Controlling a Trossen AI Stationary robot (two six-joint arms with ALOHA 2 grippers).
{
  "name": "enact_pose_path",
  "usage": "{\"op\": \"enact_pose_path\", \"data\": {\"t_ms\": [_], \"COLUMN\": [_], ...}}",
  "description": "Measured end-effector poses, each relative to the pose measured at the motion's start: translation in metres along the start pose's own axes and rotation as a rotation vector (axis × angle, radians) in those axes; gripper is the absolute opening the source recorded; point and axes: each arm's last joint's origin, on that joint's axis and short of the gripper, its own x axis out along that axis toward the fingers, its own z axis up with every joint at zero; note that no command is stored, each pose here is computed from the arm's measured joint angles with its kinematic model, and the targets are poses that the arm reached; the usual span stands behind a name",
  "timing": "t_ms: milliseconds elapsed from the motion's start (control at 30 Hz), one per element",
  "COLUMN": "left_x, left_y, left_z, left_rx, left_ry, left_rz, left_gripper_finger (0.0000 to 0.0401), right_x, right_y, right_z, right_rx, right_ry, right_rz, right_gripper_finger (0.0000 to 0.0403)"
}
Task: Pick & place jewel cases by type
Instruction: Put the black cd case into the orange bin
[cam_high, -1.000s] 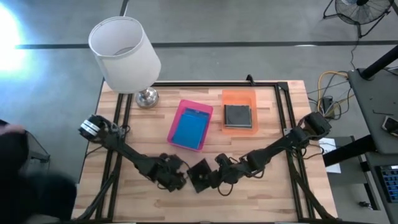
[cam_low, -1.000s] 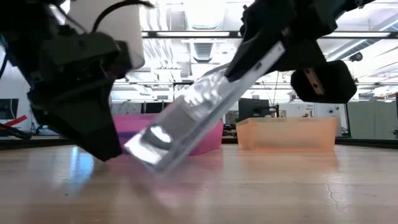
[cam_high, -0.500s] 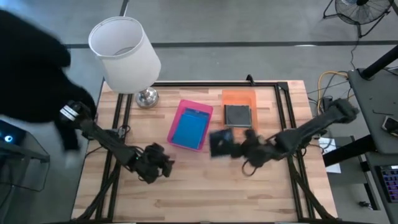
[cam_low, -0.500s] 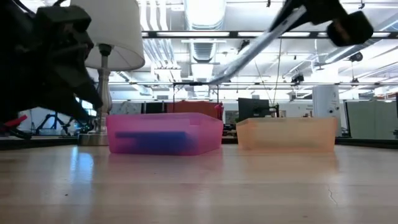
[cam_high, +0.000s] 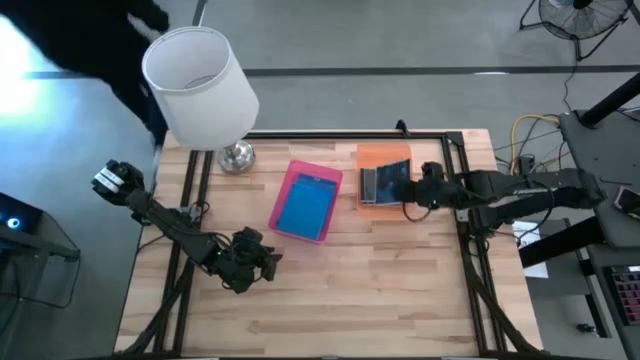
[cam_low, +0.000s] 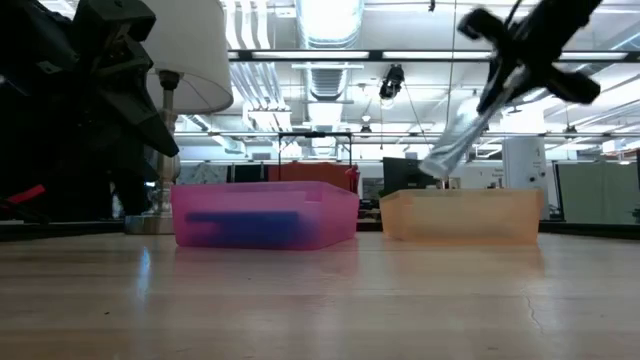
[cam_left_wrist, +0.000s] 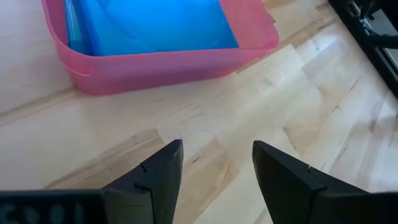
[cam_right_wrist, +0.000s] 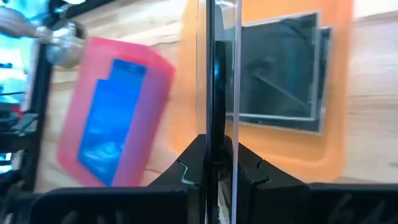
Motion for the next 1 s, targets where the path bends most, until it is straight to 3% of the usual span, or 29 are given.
{"op": "enact_pose_path", "data": {"t_ms": [100, 333, 500, 767, 1000], "left_x": [0.0, 0.0, 0.0, -0.001, -0.001], "left_y": [-0.001, -0.003, -0.005, -0.007, -0.008], "left_z": [0.0, 0.001, 0.001, 0.002, 0.002], "left_rx": [-0.017, -0.052, -0.077, -0.086, -0.093], "left_ry": [-0.001, -0.011, -0.019, -0.023, -0.026], "left_rz": [-0.008, -0.027, -0.038, -0.044, -0.051], "left_gripper_finger": [0.0179, 0.0179, 0.0179, 0.0179, 0.0179], "right_x": [0.014, 0.045, 0.06, 0.067, 0.065], "right_y": [-0.013, -0.023, -0.03, -0.028, -0.046], "right_z": [0.009, 0.019, 0.022, 0.024, 0.021], "right_rx": [0.017, 0.086, 0.1, 0.075, 0.076], "right_ry": [0.023, 0.052, 0.062, 0.069, 0.084], "right_rz": [0.005, 0.154, 0.103, 0.119, -0.065], "right_gripper_finger": [0.0025, 0.0025, 0.0029, 0.0094, 0.0161]}}
